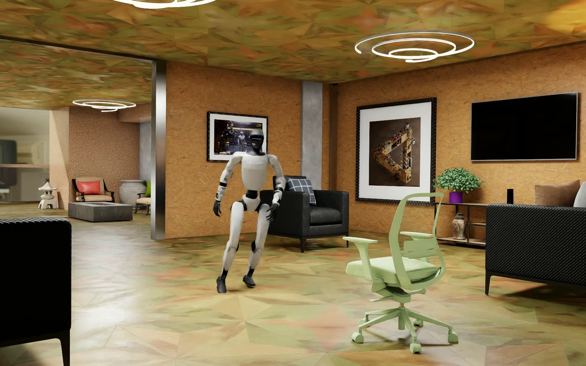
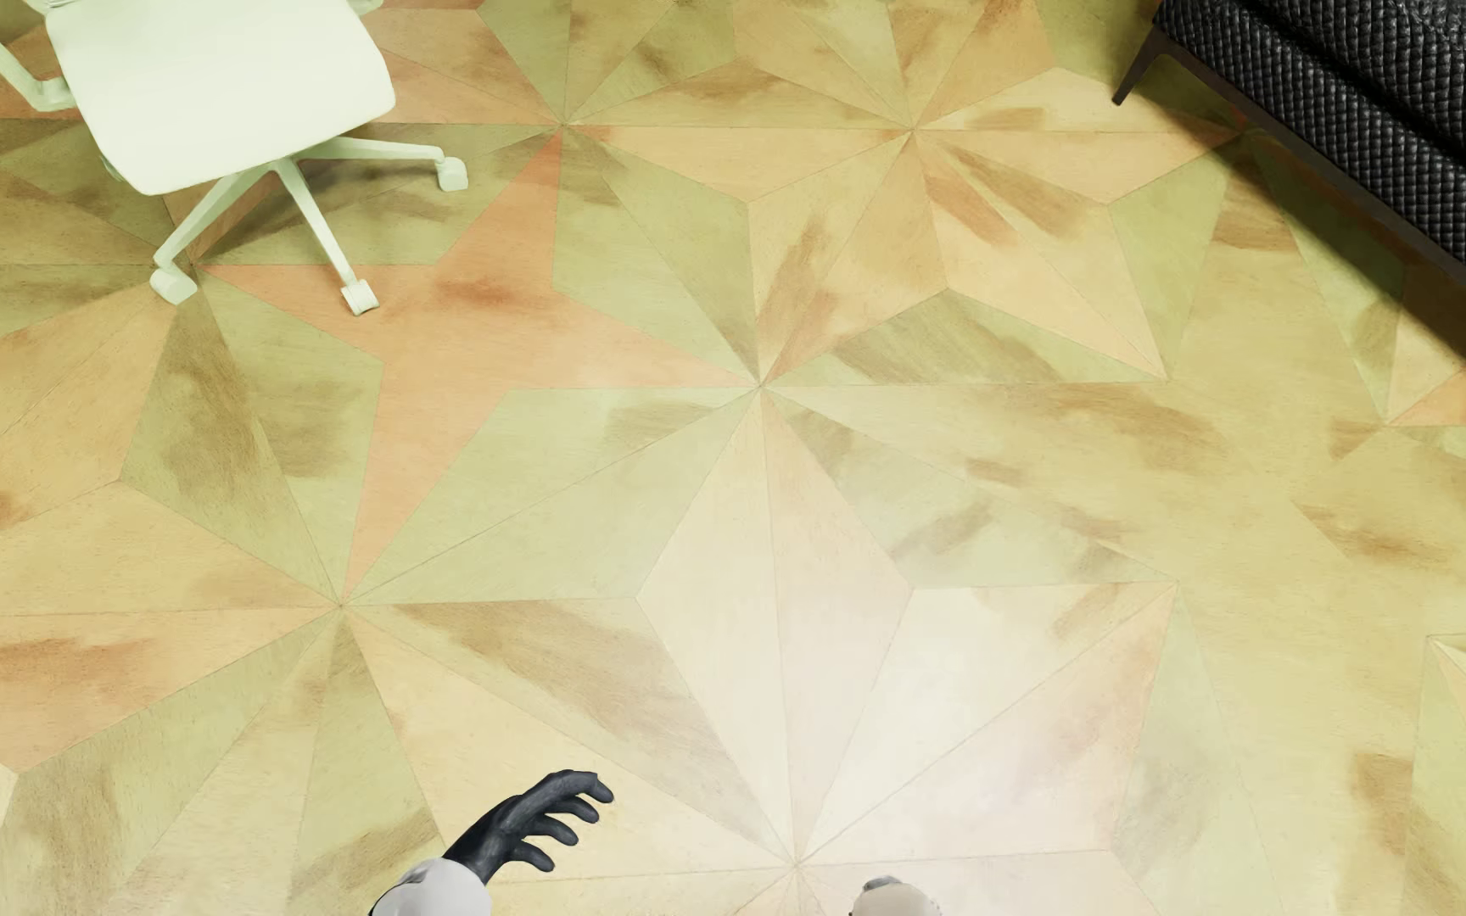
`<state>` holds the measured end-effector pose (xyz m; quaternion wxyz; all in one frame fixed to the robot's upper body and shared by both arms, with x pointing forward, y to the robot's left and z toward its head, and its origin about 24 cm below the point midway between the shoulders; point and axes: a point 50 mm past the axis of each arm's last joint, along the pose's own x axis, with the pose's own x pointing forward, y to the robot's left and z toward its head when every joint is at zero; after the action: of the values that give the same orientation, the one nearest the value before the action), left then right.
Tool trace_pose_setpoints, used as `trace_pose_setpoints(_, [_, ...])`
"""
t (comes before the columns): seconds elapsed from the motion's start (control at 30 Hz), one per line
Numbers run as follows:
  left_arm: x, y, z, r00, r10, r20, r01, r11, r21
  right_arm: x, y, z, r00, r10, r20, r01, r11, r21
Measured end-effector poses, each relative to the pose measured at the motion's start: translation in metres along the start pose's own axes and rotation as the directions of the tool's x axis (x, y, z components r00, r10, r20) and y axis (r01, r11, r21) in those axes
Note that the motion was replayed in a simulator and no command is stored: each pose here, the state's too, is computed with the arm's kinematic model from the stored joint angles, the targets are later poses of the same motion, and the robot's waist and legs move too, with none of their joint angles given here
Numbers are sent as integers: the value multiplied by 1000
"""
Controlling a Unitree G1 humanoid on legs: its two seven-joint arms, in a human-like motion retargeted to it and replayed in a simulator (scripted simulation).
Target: Move towards the light lime officechair
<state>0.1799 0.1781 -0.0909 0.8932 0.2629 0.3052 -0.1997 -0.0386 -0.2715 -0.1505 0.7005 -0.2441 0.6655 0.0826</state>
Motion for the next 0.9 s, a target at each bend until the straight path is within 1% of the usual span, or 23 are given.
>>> trace_pose_setpoints(0.07, [-3, 11, -6, 999, 39, -19, -39, 999, -15, 0, -27, 44, 984, -76, 164, 70, 997, 40])
trace_pose_setpoints(0.1, [-6, 13, -9, 999, 48, -25, -48, 999, -17, -4, -45, 67, 959, -130, 253, 115, 990, 76])
trace_pose_setpoints(0.2, [-15, 12, -25, 996, 48, -73, -49, 999, -18, -30, -102, 131, 827, -311, 469, 236, 948, 211])
trace_pose_setpoints(0.27, [-17, 6, -37, 992, 28, -123, -30, 999, -14, -49, -131, 161, 733, -403, 548, 276, 913, 301])
trace_pose_setpoints(0.33, [-18, -7, -47, 985, -11, -170, 9, 1000, -17, -53, -136, 168, 711, -424, 561, 275, 902, 334])
trace_pose_setpoints(0.4, [-21, -23, -57, 977, -50, -208, 42, 998, -41, -47, -126, 162, 738, -398, 545, 259, 913, 315])
trace_pose_setpoints(0.47, [-30, -40, -71, 962, -76, -263, 50, 994, -102, -26, -100, 144, 826, -305, 474, 216, 948, 233])
trace_pose_setpoints(0.57, [-54, -73, -103, 910, -138, -390, 64, 979, -195, -1, -62, 106, 935, -172, 310, 147, 984, 101])
trace_pose_setpoints(0.6, [-62, -83, -111, 889, -169, -425, 89, 975, -201, 3, -54, 94, 954, -145, 261, 130, 989, 75])
trace_pose_setpoints(0.63, [-66, -87, -115, 879, -188, -438, 117, 976, -183, 4, -49, 89, 960, -129, 248, 117, 991, 63])
trace_pose_setpoints(0.7, [-73, -88, -123, 861, -205, -465, 148, 977, -156, 4, -38, 83, 965, -100, 241, 92, 995, 45])
trace_pose_setpoints(0.73, [-77, -85, -128, 853, -199, -483, 141, 978, -154, 4, -33, 81, 966, -87, 243, 80, 996, 41])
trace_pose_setpoints(0.8, [-84, -77, -138, 838, -167, -520, 92, 982, -167, 3, -23, 79, 968, -64, 243, 56, 998, 38])
trace_pose_setpoints(0.9, [-87, -61, -141, 844, -112, -524, 24, 985, -171, 3, -9, 75, 970, -19, 243, 20, 1000, -1])
